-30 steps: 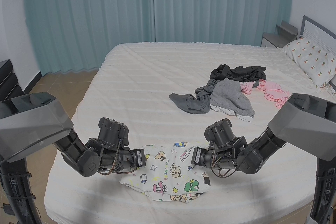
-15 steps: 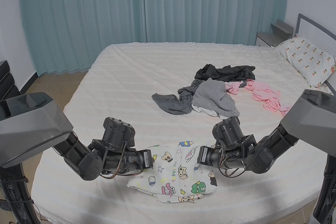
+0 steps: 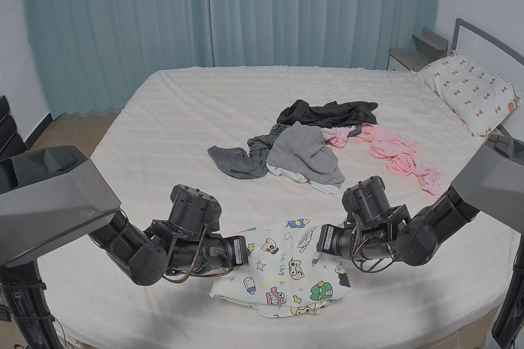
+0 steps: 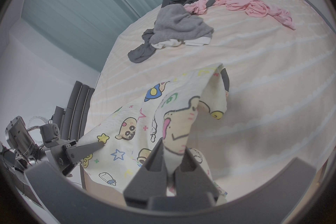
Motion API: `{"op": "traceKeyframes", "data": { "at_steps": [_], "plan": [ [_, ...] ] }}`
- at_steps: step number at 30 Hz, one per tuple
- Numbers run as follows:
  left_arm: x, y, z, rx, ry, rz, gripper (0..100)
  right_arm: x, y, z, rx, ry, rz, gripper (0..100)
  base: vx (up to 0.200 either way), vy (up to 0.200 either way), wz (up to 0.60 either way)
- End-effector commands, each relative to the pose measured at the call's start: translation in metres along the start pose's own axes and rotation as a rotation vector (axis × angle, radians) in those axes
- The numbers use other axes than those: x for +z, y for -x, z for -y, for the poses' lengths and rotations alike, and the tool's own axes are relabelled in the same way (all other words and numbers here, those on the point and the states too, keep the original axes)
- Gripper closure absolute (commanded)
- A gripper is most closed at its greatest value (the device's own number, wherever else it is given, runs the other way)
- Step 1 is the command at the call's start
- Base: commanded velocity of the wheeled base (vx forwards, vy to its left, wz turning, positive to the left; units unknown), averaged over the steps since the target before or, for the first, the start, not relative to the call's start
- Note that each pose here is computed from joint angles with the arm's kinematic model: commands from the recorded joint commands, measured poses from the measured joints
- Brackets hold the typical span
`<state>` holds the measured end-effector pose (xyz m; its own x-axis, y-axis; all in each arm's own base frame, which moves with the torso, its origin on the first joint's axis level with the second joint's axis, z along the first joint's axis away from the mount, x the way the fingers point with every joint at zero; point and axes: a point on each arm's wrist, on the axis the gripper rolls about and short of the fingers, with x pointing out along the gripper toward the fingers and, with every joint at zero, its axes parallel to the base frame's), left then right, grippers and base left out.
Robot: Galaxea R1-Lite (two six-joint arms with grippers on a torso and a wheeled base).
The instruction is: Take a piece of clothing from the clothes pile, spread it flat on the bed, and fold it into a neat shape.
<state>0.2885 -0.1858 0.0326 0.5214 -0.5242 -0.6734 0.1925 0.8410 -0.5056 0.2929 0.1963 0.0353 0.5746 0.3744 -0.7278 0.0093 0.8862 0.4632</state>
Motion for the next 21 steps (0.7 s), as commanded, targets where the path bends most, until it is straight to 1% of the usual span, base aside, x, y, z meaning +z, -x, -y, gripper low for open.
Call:
{"op": "traceKeyframes", "data": {
  "at_steps": [1,7,16,21],
  "plan": [
    [-0.001,-0.002,0.000,0.001,0.002,-0.005,100,0.000,0.000,0.001,-0.003,-0.002,0.001,100,0.000,-0.200,0.00],
    [-0.002,-0.004,-0.002,0.006,0.004,-0.009,100,-0.001,-0.004,0.003,-0.012,-0.002,-0.005,100,0.000,-0.200,0.00],
    [-0.007,-0.017,-0.014,0.038,0.019,-0.038,100,-0.008,-0.019,0.009,-0.045,0.008,-0.031,100,0.000,0.000,0.00],
    [-0.010,-0.023,-0.022,0.081,0.027,-0.037,100,-0.012,-0.023,0.010,-0.053,0.014,-0.044,100,0.000,0.000,0.00]
  ]
}}
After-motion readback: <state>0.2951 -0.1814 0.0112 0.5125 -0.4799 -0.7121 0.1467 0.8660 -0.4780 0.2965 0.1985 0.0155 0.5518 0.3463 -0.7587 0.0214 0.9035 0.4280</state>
